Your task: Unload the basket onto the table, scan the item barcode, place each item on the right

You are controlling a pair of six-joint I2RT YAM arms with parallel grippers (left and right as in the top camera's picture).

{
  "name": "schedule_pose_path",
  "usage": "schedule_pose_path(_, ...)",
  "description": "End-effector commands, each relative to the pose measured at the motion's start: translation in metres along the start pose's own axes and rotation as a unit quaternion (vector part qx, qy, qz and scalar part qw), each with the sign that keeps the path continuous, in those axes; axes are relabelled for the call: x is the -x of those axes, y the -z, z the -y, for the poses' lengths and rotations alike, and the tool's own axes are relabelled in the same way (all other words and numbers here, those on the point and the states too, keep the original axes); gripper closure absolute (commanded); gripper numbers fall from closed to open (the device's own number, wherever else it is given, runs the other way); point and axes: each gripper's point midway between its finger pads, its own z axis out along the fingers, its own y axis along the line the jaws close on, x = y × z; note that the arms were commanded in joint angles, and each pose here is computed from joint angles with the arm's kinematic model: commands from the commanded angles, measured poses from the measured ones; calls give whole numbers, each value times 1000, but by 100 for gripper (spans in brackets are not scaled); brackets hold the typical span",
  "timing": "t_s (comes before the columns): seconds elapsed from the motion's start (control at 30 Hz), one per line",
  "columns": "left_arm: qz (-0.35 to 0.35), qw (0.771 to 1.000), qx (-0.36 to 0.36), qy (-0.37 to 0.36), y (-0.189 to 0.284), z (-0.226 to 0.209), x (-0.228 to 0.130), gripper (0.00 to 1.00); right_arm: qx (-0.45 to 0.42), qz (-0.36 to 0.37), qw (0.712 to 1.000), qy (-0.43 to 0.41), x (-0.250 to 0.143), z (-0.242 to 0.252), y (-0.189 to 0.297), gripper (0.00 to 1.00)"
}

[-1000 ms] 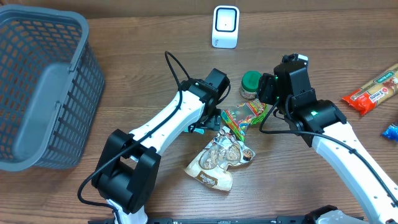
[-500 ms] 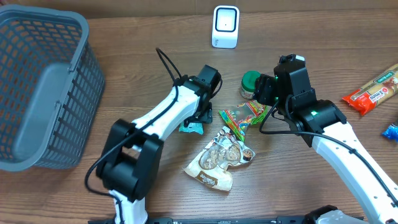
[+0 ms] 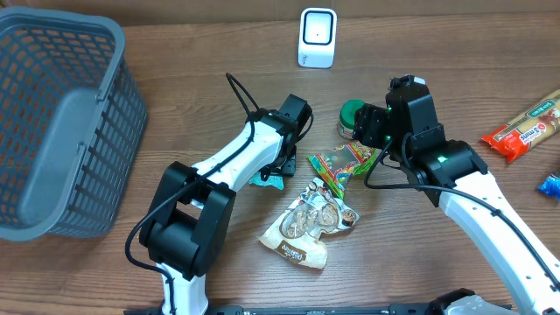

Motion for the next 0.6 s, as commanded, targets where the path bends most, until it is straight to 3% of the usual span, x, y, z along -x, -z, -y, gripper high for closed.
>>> schedule_pose_path(0.0,-8,1000,-2,-5,-4,-1,-3,40,10,13,1000,2,9,-5,6,31)
schedule_pose_path(0.43,-19,1000,2,-1,-16,-16,-7,43,31,5,999,15,7,-13,7,31)
schedule_pose_path(0.5,-21,1000,0,-1,-17,-18,-7,49,31,6,999,15,7,-13,7,31)
schedule_pose_path(0.57,-23,1000,-8,-8,-17,-17,-7,65,33,7,999,15,8,-14,7,31)
